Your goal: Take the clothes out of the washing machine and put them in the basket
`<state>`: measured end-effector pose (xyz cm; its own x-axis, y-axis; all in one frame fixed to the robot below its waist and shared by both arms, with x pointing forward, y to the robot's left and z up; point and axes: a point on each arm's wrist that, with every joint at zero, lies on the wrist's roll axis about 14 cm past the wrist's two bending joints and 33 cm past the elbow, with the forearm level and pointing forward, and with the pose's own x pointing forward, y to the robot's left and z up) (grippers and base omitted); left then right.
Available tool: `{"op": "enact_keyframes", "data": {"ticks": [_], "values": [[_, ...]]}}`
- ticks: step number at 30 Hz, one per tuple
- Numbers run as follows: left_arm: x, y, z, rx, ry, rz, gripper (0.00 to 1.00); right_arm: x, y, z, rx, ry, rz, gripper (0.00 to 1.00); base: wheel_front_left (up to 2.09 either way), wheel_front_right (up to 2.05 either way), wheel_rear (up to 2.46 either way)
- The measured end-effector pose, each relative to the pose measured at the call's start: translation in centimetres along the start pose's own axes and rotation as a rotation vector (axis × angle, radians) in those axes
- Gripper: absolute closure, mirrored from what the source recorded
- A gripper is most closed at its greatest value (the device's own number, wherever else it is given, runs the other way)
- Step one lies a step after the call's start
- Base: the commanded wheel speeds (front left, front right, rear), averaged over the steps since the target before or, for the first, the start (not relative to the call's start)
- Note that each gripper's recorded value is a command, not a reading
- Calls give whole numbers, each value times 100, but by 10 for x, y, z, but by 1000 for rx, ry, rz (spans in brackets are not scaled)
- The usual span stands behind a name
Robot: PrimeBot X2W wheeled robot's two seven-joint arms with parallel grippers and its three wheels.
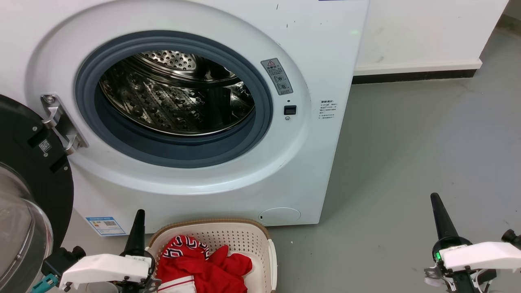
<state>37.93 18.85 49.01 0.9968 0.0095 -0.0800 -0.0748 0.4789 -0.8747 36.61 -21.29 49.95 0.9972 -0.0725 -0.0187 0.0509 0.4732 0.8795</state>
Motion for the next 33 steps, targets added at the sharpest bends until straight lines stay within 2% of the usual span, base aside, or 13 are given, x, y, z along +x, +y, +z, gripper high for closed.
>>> {"op": "enact_keyframes", "data": {"ticks": [33], "values": [[5, -3, 9, -316, 2, -33, 100, 13, 6, -6, 311, 42, 11, 100, 0, 0, 0]]}}
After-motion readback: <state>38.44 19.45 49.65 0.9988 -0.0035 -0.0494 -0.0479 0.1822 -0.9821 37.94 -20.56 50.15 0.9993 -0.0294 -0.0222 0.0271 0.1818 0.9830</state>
